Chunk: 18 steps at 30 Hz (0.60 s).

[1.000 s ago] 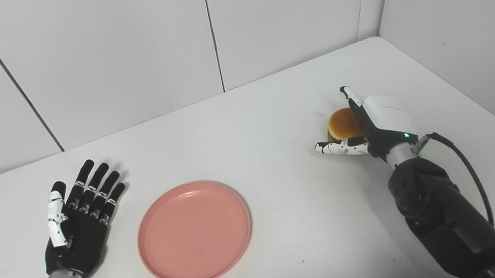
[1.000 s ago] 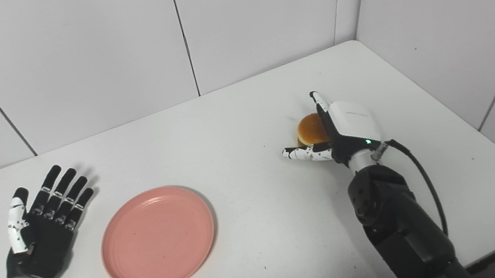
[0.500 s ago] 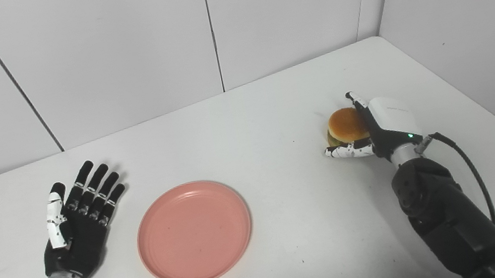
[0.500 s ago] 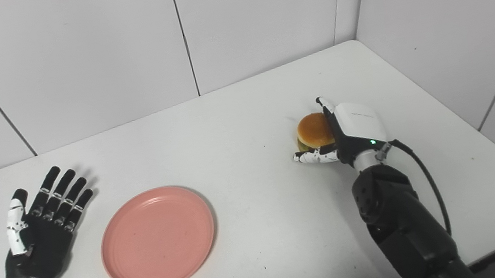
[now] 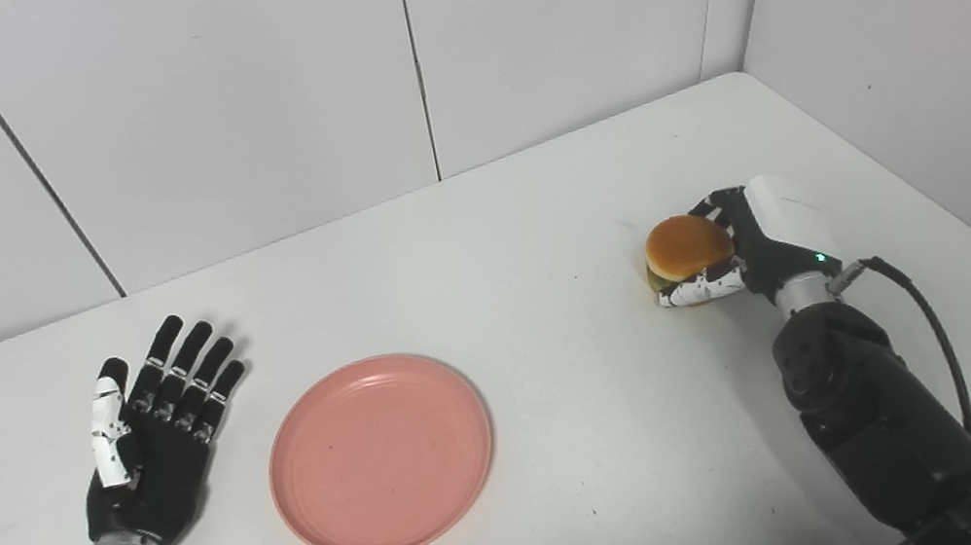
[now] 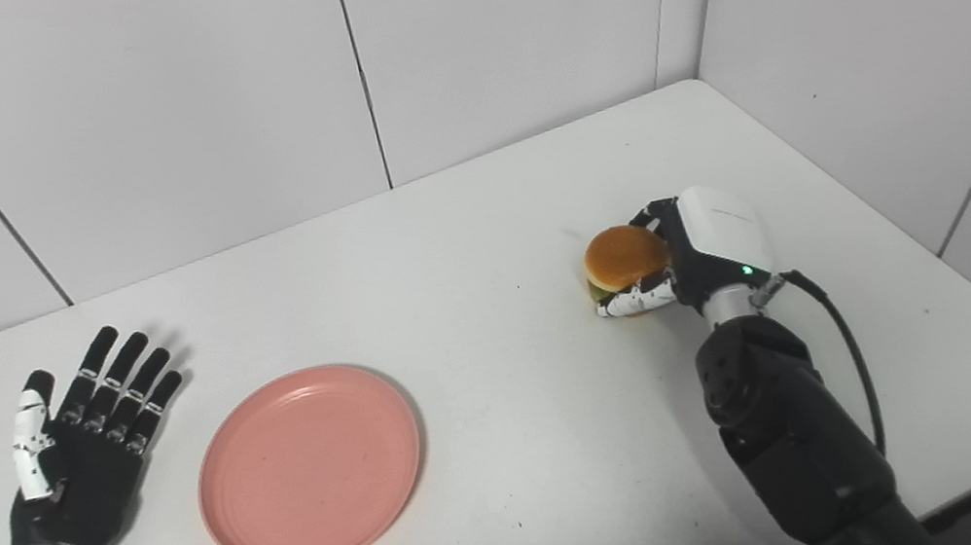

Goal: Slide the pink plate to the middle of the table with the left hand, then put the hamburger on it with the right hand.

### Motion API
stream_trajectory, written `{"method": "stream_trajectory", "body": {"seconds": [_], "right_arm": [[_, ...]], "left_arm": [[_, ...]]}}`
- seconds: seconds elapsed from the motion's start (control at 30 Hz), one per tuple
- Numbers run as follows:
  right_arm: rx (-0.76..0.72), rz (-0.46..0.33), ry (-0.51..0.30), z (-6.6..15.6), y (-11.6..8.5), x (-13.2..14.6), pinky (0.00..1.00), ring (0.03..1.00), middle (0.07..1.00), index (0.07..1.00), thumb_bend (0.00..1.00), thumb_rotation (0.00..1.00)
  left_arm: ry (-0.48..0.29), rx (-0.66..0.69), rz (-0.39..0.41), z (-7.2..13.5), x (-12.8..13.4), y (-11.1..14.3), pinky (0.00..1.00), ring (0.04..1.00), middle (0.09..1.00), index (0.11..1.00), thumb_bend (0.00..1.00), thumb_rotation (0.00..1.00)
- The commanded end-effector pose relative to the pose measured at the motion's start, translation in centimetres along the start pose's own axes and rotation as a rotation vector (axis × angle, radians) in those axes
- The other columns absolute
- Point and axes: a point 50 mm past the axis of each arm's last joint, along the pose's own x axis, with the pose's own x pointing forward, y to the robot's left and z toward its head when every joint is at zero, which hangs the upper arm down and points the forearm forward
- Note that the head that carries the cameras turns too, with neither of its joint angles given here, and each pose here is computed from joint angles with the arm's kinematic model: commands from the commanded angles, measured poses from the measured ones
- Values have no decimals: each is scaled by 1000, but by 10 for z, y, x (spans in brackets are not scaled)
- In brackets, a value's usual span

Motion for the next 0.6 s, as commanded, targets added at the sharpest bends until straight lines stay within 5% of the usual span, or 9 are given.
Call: {"method": "stream_trajectory", "body": {"seconds": [0.0,0.33,0.57], "right_arm": [[8,-52,-50,8,-13,8,278,367,445,487,502,139],[93,-57,-88,13,-26,6,332,405,453,485,501,138],[113,-112,-209,43,-50,-7,294,359,411,485,501,141]], "left_arm": [[158,-50,112,-37,-25,20,927,905,914,919,404,1000],[150,-42,105,-41,-25,15,927,911,920,919,390,1000],[148,-37,82,-48,-24,2,958,935,944,946,384,1000]]}}
